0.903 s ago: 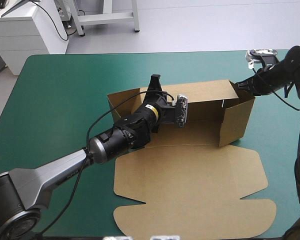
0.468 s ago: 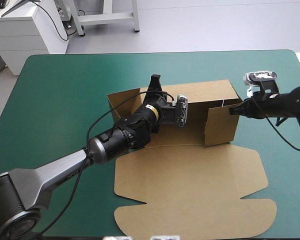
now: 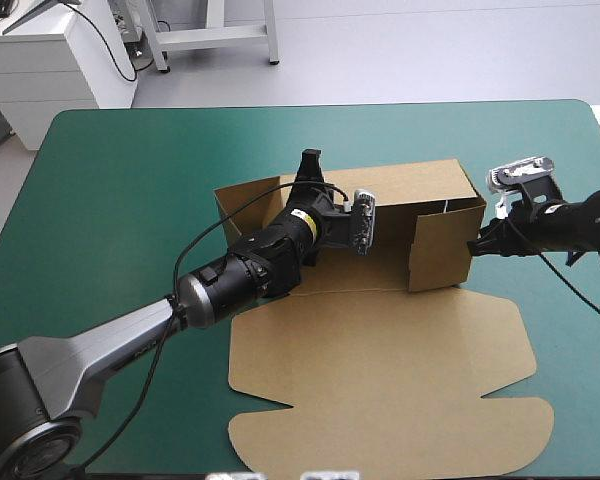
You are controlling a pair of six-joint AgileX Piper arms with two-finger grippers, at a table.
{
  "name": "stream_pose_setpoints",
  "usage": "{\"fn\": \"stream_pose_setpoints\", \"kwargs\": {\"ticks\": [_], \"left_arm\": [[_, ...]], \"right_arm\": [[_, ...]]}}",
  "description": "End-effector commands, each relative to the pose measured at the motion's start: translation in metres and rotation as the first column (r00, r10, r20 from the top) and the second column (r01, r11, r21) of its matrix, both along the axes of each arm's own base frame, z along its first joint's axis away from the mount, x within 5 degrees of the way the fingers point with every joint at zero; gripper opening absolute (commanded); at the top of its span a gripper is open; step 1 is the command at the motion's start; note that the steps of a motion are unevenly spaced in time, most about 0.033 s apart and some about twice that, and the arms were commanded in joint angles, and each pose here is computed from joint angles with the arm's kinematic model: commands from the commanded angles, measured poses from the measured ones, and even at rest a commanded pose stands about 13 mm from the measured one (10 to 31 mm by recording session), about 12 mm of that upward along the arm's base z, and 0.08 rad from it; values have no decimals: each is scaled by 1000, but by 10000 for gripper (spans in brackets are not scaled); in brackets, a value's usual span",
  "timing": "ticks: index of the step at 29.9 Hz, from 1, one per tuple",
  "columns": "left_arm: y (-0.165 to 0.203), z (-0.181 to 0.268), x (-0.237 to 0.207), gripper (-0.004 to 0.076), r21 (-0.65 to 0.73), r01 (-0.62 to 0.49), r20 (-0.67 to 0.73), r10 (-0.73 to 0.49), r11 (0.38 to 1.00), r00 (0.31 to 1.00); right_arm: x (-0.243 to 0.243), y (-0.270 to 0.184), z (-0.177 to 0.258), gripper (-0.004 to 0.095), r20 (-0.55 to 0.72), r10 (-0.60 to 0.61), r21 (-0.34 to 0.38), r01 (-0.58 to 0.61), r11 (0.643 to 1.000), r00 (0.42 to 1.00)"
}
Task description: Fold the box
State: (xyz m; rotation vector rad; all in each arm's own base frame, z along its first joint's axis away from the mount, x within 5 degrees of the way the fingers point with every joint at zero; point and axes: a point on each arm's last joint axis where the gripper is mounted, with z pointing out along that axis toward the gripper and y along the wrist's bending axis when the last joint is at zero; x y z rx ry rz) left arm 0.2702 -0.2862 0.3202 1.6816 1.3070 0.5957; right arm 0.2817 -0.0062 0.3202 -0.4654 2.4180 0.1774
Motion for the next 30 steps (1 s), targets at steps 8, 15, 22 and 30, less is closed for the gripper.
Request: {"fn": "stream_pose_setpoints", "kwargs": {"ticks": [8, 15, 22, 30], "left_arm": [[8, 1, -3, -8, -9, -87, -66, 87, 996, 994], [8, 1, -3, -8, -9, -86, -64, 85, 996, 994], [8, 1, -3, -8, -11, -84, -64, 83, 996, 994], [6, 2, -3, -8, -18, -69, -55, 68, 997, 996]], "right_arm": [[-4, 11, 22, 430, 130, 130, 41, -136, 990, 983], [3, 11, 14, 430, 114, 144, 52, -151, 987, 983], [24, 18, -9, 429, 95, 205, 144, -217, 965, 974], [35, 24, -15, 233, 174, 268, 185, -298, 936, 948]]}}
